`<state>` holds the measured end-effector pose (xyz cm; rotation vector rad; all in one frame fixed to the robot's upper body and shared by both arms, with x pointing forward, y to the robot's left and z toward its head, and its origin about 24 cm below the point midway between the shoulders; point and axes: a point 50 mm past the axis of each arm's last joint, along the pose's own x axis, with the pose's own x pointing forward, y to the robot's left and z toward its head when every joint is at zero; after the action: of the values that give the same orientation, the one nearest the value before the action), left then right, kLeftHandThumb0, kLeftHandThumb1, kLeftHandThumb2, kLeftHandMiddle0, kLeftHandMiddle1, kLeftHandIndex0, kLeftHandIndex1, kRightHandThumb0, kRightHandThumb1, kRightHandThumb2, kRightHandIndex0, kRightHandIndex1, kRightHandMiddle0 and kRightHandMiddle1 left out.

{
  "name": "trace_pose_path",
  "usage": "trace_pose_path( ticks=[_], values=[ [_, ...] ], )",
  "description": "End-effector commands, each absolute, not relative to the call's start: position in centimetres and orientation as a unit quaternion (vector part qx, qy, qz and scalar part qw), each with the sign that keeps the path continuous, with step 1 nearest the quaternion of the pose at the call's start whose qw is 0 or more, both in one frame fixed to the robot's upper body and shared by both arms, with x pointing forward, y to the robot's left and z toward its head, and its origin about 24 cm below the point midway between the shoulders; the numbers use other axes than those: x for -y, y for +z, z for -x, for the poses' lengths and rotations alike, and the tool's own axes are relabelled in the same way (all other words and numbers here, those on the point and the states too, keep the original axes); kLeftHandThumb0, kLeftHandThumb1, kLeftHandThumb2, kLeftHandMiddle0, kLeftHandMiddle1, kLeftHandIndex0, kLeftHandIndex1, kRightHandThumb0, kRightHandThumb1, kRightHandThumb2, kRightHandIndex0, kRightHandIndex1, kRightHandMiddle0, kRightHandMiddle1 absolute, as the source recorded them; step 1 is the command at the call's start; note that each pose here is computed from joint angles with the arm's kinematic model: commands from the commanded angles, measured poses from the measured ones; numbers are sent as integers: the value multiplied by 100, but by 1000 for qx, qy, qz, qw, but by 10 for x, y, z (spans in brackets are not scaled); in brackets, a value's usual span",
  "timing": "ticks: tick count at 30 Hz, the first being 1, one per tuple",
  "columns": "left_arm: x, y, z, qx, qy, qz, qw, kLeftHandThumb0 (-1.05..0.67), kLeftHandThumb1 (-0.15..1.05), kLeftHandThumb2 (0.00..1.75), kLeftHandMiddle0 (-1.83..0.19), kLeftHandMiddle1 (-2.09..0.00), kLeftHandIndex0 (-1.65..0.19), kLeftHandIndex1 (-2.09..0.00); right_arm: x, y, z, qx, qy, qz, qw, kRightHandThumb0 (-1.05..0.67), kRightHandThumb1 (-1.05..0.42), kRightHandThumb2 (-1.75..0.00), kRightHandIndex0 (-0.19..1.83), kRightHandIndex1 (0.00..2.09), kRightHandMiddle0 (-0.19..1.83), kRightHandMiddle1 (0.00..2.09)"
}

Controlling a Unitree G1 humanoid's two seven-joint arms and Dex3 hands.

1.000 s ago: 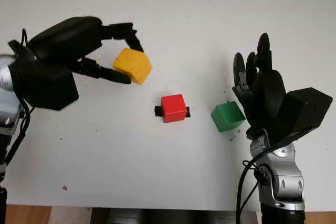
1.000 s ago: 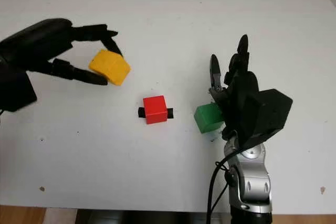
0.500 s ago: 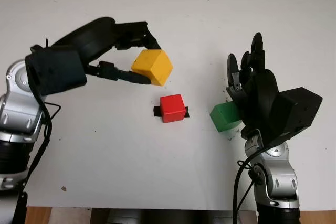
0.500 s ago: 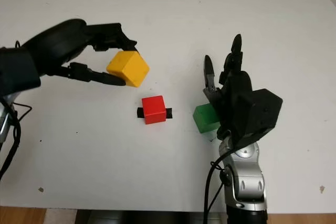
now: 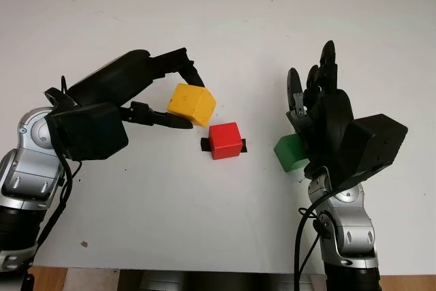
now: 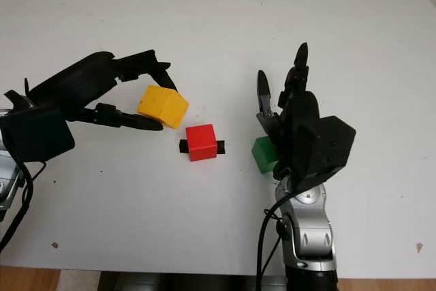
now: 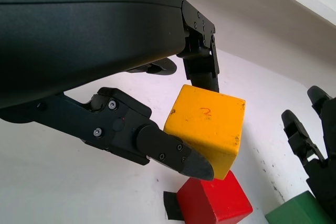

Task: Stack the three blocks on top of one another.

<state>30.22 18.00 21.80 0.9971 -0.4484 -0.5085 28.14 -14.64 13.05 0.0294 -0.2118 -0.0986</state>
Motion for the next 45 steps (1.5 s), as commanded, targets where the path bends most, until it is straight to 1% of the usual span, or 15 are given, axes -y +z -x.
trace_pose_path(
  ticks=[1,4,7,11,15,18,20,24,27,29,32,35,37,41,45],
  values=[
    [-174,222,-300,223,-243,-473,817,-34,105,9,-34,-7,-31,-169,145,132,-281,114,-51,-18,992,-60,-105,-42,-19,0,-19,0],
    [-172,223,-298,228,-239,-472,818,-34,105,9,-35,-7,-31,-171,143,133,-282,115,-50,-18,992,-59,-105,-42,-19,0,-19,0],
    [-171,224,-296,231,-238,-468,819,-34,105,10,-34,-6,-30,-172,142,133,-283,117,-50,2,992,-60,-105,-43,-19,0,-19,1],
    [-169,225,-297,234,-241,-469,817,-34,105,11,-35,-6,-30,-174,141,132,-284,121,-51,5,991,-61,-105,-44,-19,0,-19,2],
    [-164,227,-298,230,-258,-475,809,-35,105,11,-34,-5,-30,-175,142,131,-284,120,-55,5,991,-61,-105,-43,-19,0,-18,4],
    [-159,227,-301,229,-272,-485,799,-36,105,12,-35,-6,-28,-185,143,131,-284,119,-55,2,991,-61,-105,-42,-19,0,-18,4],
    [-156,226,-302,227,-281,-488,794,-36,105,12,-36,-6,-28,-185,143,132,-284,119,-56,2,991,-61,-105,-42,-19,0,-18,4],
    [-152,228,-309,224,-318,-494,778,-36,105,11,-35,-5,-29,-171,143,132,-284,121,-53,8,991,-61,-105,-43,-19,0,-19,4],
    [-151,235,-317,223,-340,-510,758,-39,105,10,-31,-4,-29,-160,144,132,-284,119,-53,7,991,-61,-105,-42,-19,0,-19,4],
    [-151,241,-323,230,-351,-512,749,-39,105,7,-28,-4,-31,-143,144,131,-284,118,-55,6,991,-62,-105,-41,-19,0,-19,5],
    [-150,251,-331,243,-366,-517,735,-41,105,6,-26,-5,-36,-126,145,131,-283,118,-57,4,991,-62,-105,-40,-19,1,-19,5],
    [-148,258,-340,264,-374,-511,728,-44,104,6,-27,-6,-41,-120,145,131,-283,120,-59,4,991,-62,-105,-40,-19,0,-19,5],
    [-146,262,-345,269,-380,-510,723,-45,104,6,-28,-6,-41,-122,146,131,-282,120,-59,1,991,-61,-105,-40,-19,1,-19,5],
    [-140,268,-354,277,-404,-516,703,-45,105,7,-26,-5,-34,-136,148,131,-280,117,-59,-3,991,-61,-105,-40,-19,0,-19,3],
    [-133,273,-360,283,-425,-519,685,-49,105,8,-24,-4,-33,-146,150,130,-279,116,-65,6,991,-62,-105,-39,-18,1,-18,4]
  ],
)
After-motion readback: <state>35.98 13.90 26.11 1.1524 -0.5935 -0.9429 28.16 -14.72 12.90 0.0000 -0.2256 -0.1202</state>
